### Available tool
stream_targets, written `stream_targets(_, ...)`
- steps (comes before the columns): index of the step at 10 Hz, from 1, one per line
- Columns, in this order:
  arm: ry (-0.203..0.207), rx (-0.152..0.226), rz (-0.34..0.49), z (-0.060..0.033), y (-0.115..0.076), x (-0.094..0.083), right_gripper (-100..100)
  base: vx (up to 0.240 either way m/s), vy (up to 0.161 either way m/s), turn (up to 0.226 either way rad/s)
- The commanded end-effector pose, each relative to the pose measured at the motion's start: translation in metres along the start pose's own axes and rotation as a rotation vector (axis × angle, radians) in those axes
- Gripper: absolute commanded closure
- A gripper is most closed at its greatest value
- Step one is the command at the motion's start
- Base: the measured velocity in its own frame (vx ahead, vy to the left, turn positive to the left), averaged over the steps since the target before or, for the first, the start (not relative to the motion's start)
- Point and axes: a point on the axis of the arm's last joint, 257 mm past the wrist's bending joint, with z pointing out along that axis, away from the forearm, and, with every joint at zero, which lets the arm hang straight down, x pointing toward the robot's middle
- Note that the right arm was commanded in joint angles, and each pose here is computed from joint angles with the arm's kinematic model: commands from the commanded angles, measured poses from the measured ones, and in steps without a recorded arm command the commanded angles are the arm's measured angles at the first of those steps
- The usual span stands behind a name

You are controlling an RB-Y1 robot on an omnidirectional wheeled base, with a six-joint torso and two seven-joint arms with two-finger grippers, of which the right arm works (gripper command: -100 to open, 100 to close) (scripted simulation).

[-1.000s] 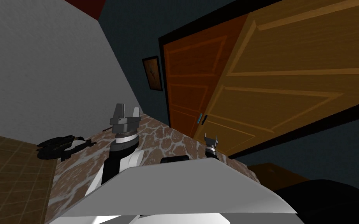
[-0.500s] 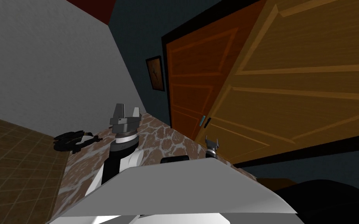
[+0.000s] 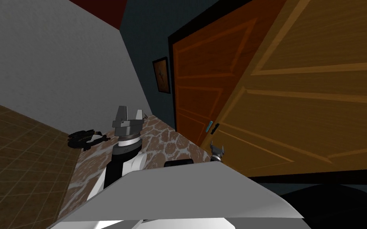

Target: Pull the door open

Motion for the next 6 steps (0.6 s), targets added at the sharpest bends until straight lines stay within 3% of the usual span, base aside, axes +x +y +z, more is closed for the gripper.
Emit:
stream_targets(1,-0.022,-0.019,0.039,-0.0030,0.006,-0.009,-100,0.122,-0.096,0.179)
stream_targets(6,-0.085,-0.082,0.148,-0.0157,0.020,-0.038,-100,0.111,-0.102,0.124)
